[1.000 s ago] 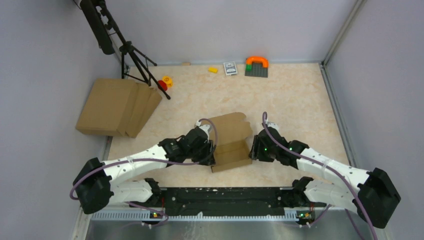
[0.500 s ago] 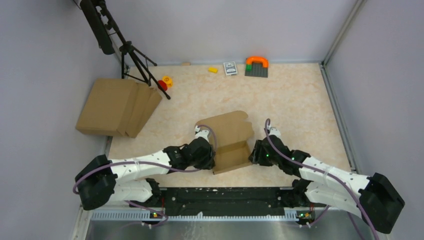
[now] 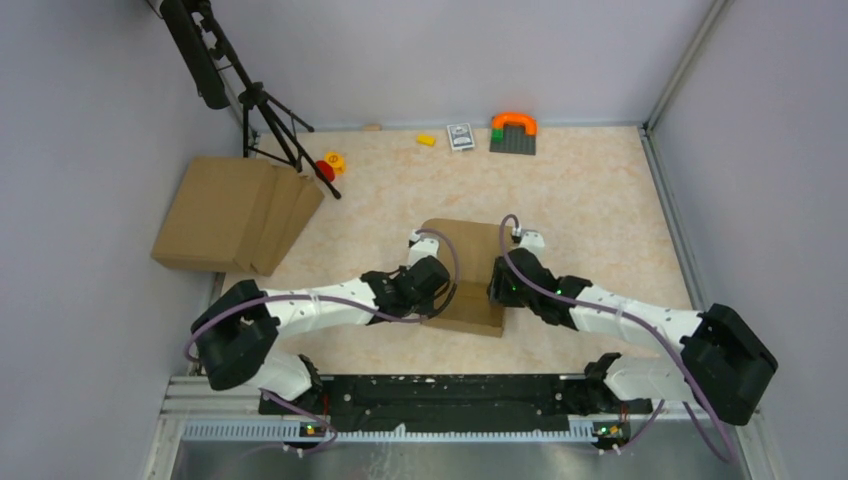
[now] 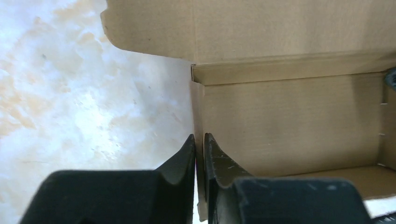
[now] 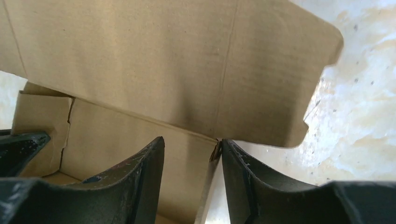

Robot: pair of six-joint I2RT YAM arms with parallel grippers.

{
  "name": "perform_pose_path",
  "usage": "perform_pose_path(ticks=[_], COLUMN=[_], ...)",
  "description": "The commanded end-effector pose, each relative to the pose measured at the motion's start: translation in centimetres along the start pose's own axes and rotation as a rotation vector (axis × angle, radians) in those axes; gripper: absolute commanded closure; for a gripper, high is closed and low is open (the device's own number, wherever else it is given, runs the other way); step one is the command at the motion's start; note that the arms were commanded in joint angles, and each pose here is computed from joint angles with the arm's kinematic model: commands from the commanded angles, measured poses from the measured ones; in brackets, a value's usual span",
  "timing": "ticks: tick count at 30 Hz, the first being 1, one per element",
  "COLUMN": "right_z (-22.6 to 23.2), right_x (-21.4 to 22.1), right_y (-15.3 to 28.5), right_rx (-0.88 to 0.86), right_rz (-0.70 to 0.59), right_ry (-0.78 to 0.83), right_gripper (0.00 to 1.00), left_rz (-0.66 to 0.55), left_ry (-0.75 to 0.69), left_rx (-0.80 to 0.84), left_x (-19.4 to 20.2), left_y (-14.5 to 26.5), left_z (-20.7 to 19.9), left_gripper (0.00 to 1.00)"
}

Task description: Fold the paper box

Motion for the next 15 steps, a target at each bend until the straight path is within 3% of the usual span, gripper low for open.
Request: perform_pose_path(ticks=[1, 5, 12, 15], right_z=[0.9, 0.7, -0.2, -0.1], right_x=[-2.3, -2.0, 0.2, 1.1], right_y=[0.2, 0.4, 1.6, 2.0], right_rx=[0.085, 0.138, 0.164, 0.144], right_rz=[-0.055, 0.009, 0.107, 0.127], right_ry=[0.063, 0.069, 0.008, -0.010], right_gripper=[0.52, 0.52, 0.38, 0.37], left_rz=[-0.031, -0.012, -0.016, -0.029], left_ry=[-0.061, -0.057, -0.039, -0.025], left_rx=[-0.078, -0.083, -0.104, -0.133], left_x=[-1.2, -1.5, -1.3, -0.9], left_y=[-0.2, -0.1, -0.5, -0.8], left_z=[0.2, -0.3, -0.3, -0.3], left_gripper=[0.93, 0.96, 1.00, 1.00])
Point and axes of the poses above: each gripper's point midway between its finger pads, its own y axis back along the fingers, its own z axis along the line the jaws close on, x = y × z, the point moved 7 cm from there along y, back along the fingers, and after that the axes turned 4 degrees about y, right-handed, at the moved point
